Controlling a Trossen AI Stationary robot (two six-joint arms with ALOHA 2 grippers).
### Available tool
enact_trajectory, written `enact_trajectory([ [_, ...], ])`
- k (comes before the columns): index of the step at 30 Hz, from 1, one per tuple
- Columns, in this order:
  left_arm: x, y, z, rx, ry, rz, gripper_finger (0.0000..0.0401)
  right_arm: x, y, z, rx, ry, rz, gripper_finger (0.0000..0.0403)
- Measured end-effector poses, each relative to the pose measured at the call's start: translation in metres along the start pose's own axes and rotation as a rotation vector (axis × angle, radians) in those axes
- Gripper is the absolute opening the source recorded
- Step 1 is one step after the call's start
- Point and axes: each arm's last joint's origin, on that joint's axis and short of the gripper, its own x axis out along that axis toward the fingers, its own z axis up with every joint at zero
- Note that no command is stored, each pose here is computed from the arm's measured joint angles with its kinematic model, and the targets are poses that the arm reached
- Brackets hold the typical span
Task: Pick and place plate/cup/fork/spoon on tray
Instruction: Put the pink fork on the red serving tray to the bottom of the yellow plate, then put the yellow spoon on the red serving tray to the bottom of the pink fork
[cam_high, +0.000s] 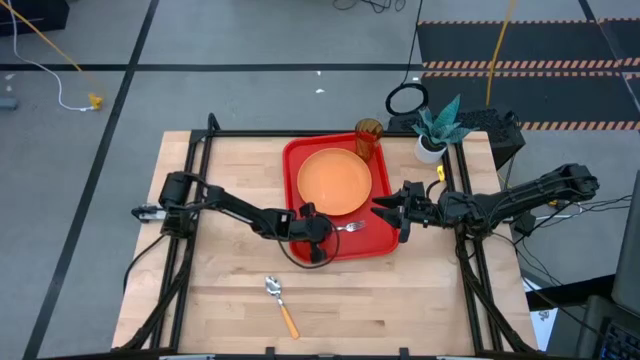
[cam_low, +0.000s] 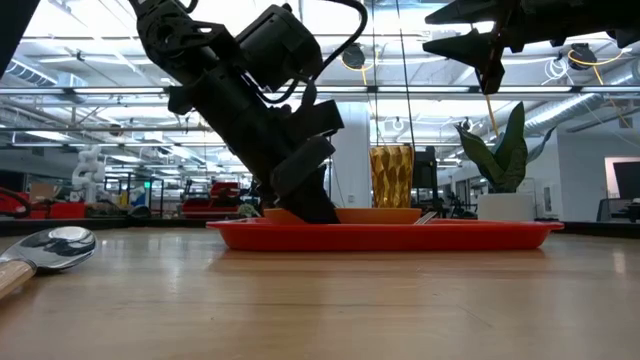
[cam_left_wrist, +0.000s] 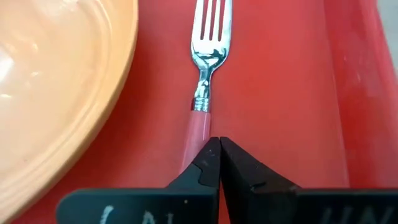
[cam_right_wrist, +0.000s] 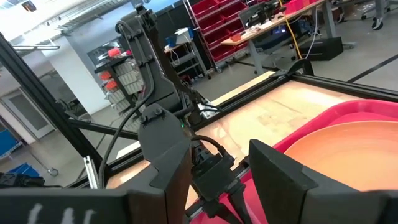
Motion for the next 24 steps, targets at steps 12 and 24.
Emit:
enact_trajectory([
  [12, -0.066, -0.055, 0.013, -0.176, -0.022, -0.232, 0.0004, 0.000, -0.002, 0.001, 0.000, -0.035, -0.067, 0.0155],
  [24, -0.102, -0.123, -0.024, -0.523, 0.119, -0.313, 0.0032, 0.000, 0.001, 0.005, 0.029, -0.059, -0.013, 0.0155],
])
